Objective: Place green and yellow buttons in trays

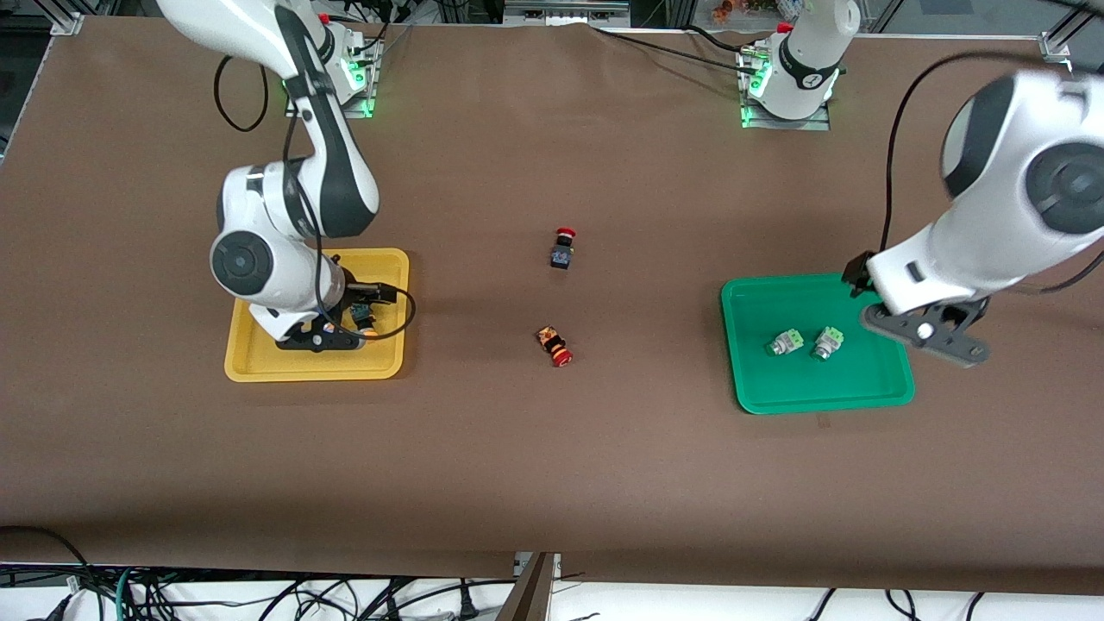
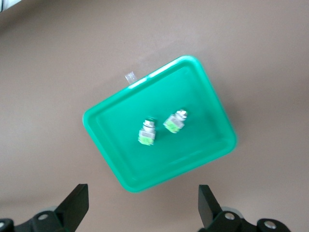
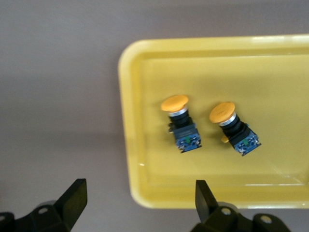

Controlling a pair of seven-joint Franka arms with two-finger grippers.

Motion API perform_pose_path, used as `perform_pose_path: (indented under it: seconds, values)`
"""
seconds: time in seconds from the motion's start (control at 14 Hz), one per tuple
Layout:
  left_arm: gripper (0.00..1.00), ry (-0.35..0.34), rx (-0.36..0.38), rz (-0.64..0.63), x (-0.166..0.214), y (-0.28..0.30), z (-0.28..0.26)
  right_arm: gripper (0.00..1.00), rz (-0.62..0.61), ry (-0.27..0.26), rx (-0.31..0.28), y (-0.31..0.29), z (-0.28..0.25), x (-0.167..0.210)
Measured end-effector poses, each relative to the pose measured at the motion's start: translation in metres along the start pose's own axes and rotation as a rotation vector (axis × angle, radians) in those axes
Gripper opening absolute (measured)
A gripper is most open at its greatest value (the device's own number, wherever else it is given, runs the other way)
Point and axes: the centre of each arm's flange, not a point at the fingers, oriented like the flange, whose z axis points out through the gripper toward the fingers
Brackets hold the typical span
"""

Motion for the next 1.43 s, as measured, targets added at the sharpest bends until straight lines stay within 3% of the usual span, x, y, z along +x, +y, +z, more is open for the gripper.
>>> perform_pose_path:
  seconds: [0.21, 0.36, 0.57, 0.86, 1.43]
  values:
    - [1.0, 0.089, -0.038, -0.22, -0.045, -0.013, -0.042, 1.0, -0.031, 0.048, 0.041, 0.002, -0.072, -0.025]
    - [1.0, 0.098, -0.046, -0.268, -0.07, -0.024, -0.032, 1.0, -0.057, 0.074, 0.034, 0.015, -0.122, -0.049]
    - [1.0, 0.074, -0.051, -0.264, -0.071, -0.014, -0.015, 1.0, -0.085, 0.089, 0.004, 0.038, -0.174, -0.084]
    - [1.0, 0.069, -0.052, -0.261, -0.069, -0.009, -0.013, 1.0, -0.089, 0.09, -0.037, 0.06, -0.189, -0.095]
    - [1.0, 0.058, -0.053, -0.266, -0.071, -0.012, -0.014, 1.0, -0.113, 0.089, -0.04, 0.078, -0.189, -0.09]
